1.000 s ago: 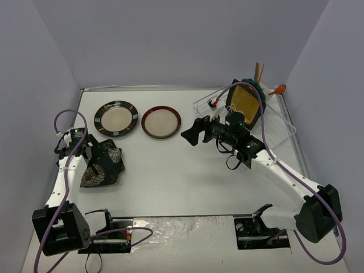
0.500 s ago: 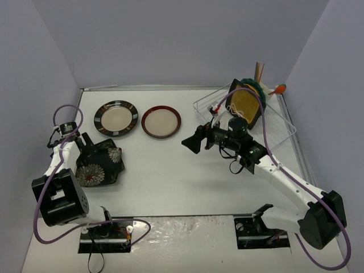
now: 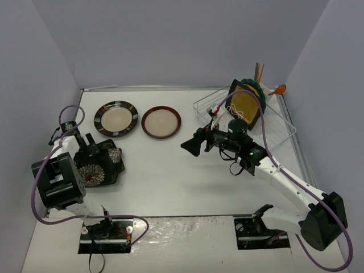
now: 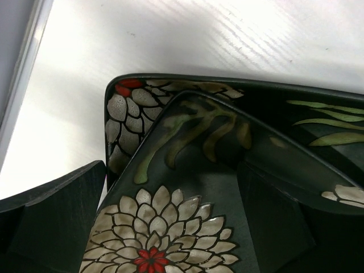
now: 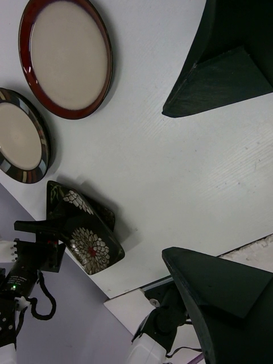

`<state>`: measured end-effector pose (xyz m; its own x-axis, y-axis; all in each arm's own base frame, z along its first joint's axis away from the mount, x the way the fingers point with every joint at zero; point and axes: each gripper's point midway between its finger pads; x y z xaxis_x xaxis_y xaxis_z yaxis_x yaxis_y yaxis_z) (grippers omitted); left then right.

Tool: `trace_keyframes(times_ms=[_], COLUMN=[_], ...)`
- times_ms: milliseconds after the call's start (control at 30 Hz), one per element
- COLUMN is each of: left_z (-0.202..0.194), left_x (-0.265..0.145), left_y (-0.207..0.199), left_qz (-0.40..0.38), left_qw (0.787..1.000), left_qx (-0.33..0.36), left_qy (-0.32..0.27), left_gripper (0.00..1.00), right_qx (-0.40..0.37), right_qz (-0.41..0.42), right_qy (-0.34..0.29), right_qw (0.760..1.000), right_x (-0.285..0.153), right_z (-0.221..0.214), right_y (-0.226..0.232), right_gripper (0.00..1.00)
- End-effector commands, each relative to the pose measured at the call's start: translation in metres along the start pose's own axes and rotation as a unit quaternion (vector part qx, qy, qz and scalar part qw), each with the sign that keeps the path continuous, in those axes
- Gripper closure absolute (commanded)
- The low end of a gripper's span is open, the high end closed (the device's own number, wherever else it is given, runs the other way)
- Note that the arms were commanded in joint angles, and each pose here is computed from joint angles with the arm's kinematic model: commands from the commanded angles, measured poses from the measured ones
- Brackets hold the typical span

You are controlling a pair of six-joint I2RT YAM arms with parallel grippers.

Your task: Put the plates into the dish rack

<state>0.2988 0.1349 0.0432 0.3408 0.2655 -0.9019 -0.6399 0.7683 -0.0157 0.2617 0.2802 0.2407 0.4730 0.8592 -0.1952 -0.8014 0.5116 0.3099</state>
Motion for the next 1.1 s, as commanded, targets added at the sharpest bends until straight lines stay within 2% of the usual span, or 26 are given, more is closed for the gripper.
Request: trace_keyframes(times_ms=[0,167,567,800,933,1067], left_z=[0.017,0.007,-0.039,-0.073,-0.07,-0.071], left_x=[-0.003,-0.001,-0.022,-0.038,-0.057,-0.087], left_y=[-0.018,-0.03,-0.079,-0.141,-0.171,-0.21], left_qz=[-0.052,-0.082,-0.155,-0.196,-0.225,-0.262], left_qw=[0.999,0.997,0.982,0.969,0.96,0.954], left_qx=[0.003,-0.009,-0.091,-0.13,-0.156,-0.141], left_qy=[-0.012,0.009,0.059,0.072,0.056,0.038], left_gripper=[0.03,0.03,0.07,0.07,0.07,0.07], right_qx=[-0.036,-0.039,-0.039,-0.036,-0.035,-0.034], right_qz=[0.027,0.025,0.018,0.018,0.011,0.009], right_qy=[-0.058,-0.063,-0.067,-0.061,-0.06,-0.055], right_qw=[0.997,0.997,0.997,0.997,0.998,0.998], right_x=[-0.006,-0.007,-0.006,-0.001,-0.003,-0.003], right_z=[0.034,0.039,0.045,0.042,0.042,0.037], right_y=[0.018,0.018,0.019,0.02,0.02,0.023], right_gripper=[0.05,0.05,0.05,0.05,0.05,0.05])
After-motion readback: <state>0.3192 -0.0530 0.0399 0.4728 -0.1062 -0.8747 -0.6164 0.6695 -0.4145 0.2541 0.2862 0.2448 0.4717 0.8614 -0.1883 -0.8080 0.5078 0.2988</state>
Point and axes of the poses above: each gripper's point midway between its finger pads, its own x axis out along the fingers, its own y axis along the line the jaws close on, z = x × y, and after that the axes turned 7 degrees about -x, right-handed
